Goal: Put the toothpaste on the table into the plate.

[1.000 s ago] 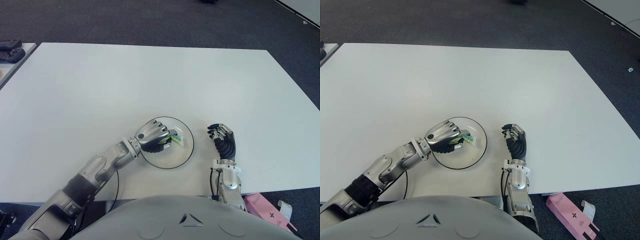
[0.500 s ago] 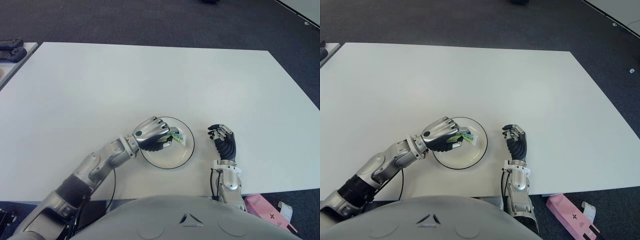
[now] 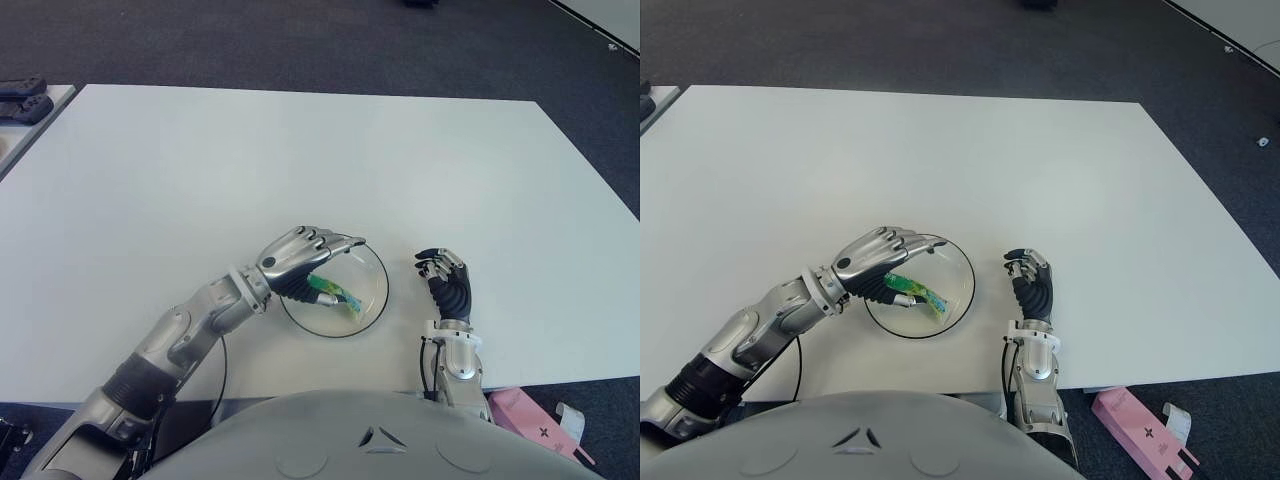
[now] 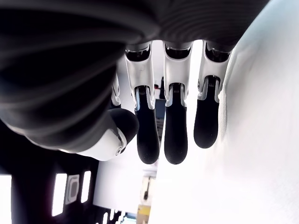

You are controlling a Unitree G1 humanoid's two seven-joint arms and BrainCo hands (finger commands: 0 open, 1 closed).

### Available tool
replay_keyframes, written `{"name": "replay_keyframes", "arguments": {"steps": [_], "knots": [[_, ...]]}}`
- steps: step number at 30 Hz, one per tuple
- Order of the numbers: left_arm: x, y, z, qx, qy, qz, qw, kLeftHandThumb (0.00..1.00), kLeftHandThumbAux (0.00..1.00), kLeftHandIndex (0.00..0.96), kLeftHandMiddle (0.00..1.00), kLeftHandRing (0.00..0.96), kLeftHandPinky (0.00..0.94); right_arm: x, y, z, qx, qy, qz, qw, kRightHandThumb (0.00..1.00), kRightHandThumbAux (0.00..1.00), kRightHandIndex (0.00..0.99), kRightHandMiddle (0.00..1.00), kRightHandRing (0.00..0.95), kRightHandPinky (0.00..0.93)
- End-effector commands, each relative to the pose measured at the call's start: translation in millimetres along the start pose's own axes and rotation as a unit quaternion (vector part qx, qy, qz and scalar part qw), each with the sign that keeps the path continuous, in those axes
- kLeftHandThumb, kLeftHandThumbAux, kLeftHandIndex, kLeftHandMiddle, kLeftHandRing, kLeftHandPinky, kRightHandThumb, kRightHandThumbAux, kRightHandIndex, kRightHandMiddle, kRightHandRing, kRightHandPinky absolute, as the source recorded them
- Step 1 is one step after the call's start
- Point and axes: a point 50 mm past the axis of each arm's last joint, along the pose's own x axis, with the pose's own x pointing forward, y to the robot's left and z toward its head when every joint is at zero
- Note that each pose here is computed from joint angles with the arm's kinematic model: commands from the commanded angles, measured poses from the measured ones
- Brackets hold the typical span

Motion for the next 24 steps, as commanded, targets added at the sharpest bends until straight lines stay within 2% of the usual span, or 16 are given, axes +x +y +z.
{"name": "replay_keyframes", "arguments": {"steps": [1, 11, 17, 20, 24], "knots": [[-2.7, -2.7, 0, -0.012, 0.022, -0.005, 1.000, 0.099, 0.332, 0.000, 0.000, 0.000, 0.000, 1.0, 1.8, -1, -0.003, 0.000, 0.004, 1.000, 0.712, 0.730, 0.428, 0.475, 0.486, 0.486], [-5.1, -2.3, -4, -0.034, 0.035, 0.047, 0.998, 0.119, 0.322, 0.000, 0.000, 0.000, 0.000, 0.8, 0.9, -2, -0.007, 0.004, 0.008, 1.000, 0.709, 0.730, 0.428, 0.479, 0.483, 0.477], [-6.6, -4.6, -7, -0.057, 0.046, 0.121, 0.990, 0.137, 0.317, 0.000, 0.000, 0.000, 0.000, 0.5, 1.3, 0, -0.003, 0.006, 0.005, 1.000, 0.708, 0.729, 0.427, 0.482, 0.476, 0.464], [-11.2, -7.8, -18, -0.105, 0.084, 0.182, 0.974, 0.143, 0.337, 0.000, 0.000, 0.000, 0.000, 0.5, 2.7, 2, -0.001, -0.005, 0.007, 1.000, 0.708, 0.729, 0.427, 0.483, 0.477, 0.469], [-14.9, -8.6, -27, -0.147, 0.120, 0.230, 0.955, 0.134, 0.388, 0.000, 0.000, 0.000, 0.042, 0.6, 3.6, 3, 0.001, -0.013, 0.012, 1.000, 0.708, 0.731, 0.427, 0.476, 0.481, 0.480]]}}
